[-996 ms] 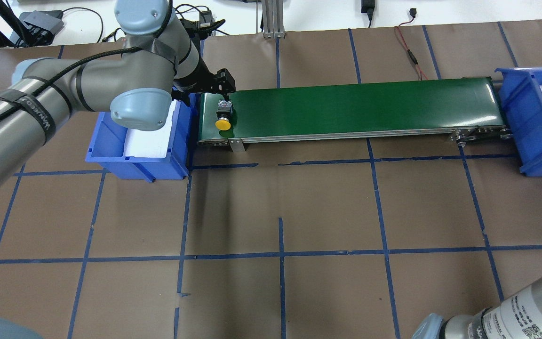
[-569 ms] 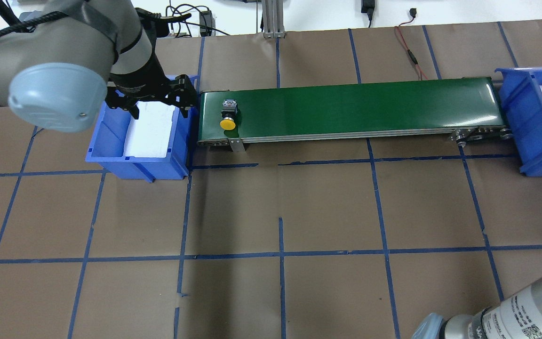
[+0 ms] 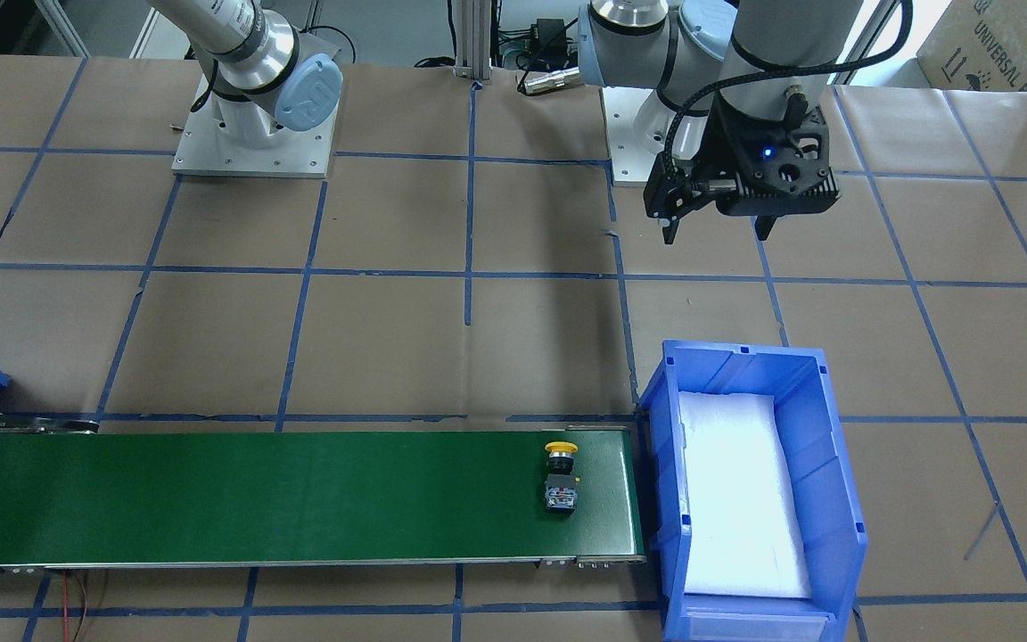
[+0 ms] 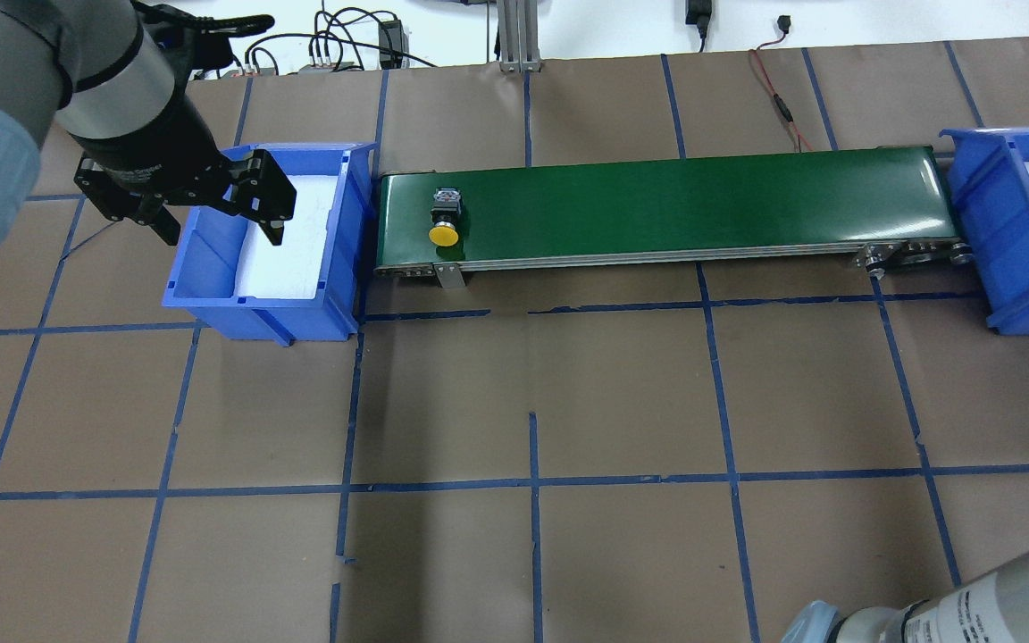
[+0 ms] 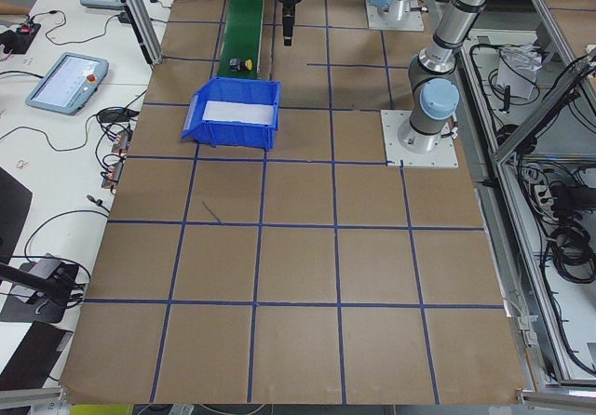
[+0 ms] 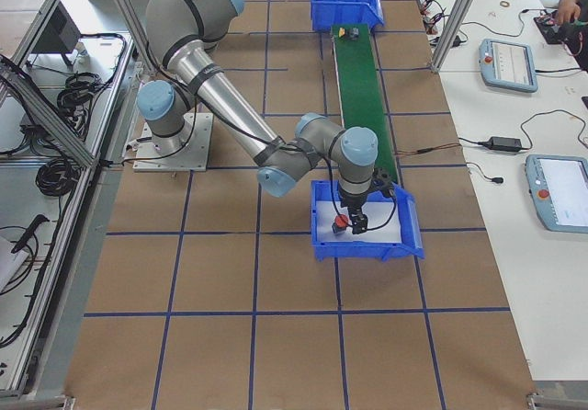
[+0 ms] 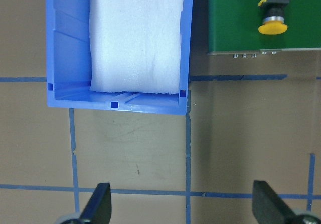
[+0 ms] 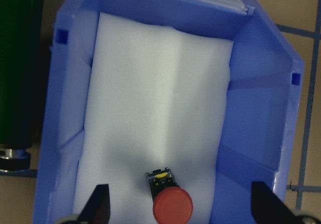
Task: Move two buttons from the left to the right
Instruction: 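Open both grippers to release the buttons and raise the left gripper above the near bin, then move the right gripper to the belt's far end and wait for the yellow button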
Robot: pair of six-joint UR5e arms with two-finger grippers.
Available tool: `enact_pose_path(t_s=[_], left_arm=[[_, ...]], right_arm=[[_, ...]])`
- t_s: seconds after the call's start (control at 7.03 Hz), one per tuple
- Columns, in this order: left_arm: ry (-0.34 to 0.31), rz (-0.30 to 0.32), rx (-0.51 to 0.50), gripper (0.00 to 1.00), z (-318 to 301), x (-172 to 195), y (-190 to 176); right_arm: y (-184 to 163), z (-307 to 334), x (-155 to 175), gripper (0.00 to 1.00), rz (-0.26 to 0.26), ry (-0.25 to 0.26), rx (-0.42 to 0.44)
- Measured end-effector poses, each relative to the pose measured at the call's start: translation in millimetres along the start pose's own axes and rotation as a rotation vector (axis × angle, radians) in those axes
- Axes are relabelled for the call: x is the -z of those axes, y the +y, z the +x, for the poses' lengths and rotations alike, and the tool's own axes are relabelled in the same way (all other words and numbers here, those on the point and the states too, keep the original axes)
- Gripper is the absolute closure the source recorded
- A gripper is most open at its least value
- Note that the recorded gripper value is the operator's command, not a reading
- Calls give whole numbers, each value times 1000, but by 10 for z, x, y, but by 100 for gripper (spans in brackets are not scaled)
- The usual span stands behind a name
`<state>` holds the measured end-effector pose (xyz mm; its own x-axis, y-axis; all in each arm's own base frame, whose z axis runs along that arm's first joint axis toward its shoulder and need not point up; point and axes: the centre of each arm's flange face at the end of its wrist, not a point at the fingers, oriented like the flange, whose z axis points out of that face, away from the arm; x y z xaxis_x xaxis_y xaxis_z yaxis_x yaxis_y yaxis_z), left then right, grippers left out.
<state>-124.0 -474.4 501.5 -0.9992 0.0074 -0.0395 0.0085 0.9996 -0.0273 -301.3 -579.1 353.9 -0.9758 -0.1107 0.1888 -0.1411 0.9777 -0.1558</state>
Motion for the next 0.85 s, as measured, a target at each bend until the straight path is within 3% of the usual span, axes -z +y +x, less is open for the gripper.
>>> enact_pose_path(t_s=[0.43, 0.57, 0.85], left_arm=[[37, -81, -21, 0, -78, 7, -84], [36, -80, -39, 0, -20, -90, -179], [22, -55, -98, 0, 287, -67, -183]], right_arm=[[-324, -904, 722, 0, 32, -22, 7], [-463, -1407, 863, 0, 26, -50, -8], [-591, -2401, 986, 0, -23, -103, -125]])
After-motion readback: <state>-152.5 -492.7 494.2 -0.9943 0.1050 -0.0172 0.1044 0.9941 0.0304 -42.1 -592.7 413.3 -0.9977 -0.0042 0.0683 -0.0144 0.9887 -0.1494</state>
